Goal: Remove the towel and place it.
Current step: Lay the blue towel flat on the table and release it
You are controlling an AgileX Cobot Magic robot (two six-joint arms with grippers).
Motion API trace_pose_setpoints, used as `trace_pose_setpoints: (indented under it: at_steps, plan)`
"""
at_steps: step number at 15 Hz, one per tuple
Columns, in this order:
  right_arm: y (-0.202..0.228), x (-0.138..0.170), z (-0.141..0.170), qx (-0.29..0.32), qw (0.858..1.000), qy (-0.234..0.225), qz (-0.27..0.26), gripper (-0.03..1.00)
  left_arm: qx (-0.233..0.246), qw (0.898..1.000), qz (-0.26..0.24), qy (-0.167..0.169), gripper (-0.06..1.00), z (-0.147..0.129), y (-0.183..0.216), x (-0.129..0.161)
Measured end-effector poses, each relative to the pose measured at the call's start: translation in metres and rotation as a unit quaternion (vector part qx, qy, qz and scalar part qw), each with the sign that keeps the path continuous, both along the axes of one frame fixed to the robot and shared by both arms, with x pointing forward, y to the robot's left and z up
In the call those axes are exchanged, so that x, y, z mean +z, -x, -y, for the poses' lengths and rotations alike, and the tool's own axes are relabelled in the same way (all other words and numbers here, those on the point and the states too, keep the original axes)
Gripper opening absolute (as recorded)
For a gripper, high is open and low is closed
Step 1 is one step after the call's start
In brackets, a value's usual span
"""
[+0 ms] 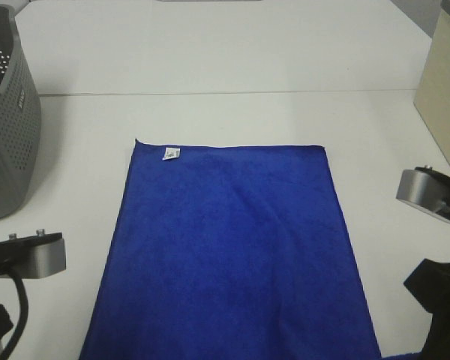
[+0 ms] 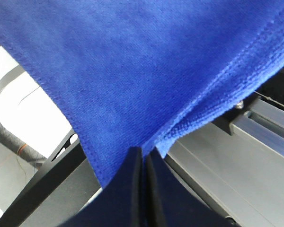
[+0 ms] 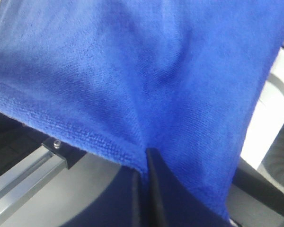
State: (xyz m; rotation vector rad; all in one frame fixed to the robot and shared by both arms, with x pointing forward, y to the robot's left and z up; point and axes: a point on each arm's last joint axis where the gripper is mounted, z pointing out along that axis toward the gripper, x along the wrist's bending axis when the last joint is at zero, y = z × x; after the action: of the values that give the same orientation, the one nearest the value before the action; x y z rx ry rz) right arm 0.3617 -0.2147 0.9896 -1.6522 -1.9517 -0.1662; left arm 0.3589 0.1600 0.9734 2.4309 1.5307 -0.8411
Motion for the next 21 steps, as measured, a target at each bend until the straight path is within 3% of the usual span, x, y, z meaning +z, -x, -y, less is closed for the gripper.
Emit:
trace_pose_setpoints:
  at_steps: [5,8,11,13,14,16,18,21]
  plan:
    - [-0.003,-0.005,-0.001,-0.002,1.0,0.003,-0.019,0.02,0.002,1.0,-0.009,-0.01,0.0,0.002,-0.004,-0.007]
    - [-0.003,-0.005,-0.002,-0.004,1.0,0.001,-0.02,0.09,-0.012,1.0,-0.019,-0.009,0.02,0.001,-0.001,-0.007]
    - [-0.003,-0.006,0.0,0.0,1.0,0.009,-0.018,0.26,-0.021,0.999,-0.028,-0.003,0.17,0.001,0.002,-0.007]
    - [-0.003,-0.006,0.001,0.002,1.0,0.012,-0.017,0.37,-0.015,0.999,-0.034,0.004,0.32,0.002,0.003,-0.006]
    - [-0.003,-0.006,0.001,-0.004,1.0,0.014,-0.02,0.49,-0.008,0.999,-0.038,0.011,0.47,0.003,0.003,-0.006]
    - [-0.003,-0.006,0.001,-0.016,0.999,0.019,-0.026,0.6,-0.006,0.999,-0.036,0.012,0.58,0.004,0.002,-0.006]
    - [-0.003,-0.006,0.001,-0.018,0.999,0.021,-0.027,0.67,-0.004,0.999,-0.036,0.014,0.63,0.004,0.002,-0.006]
    - [-0.008,-0.002,0.002,-0.013,0.999,0.029,-0.013,0.68,-0.012,1.0,-0.01,0.016,0.64,0.008,-0.007,0.004]
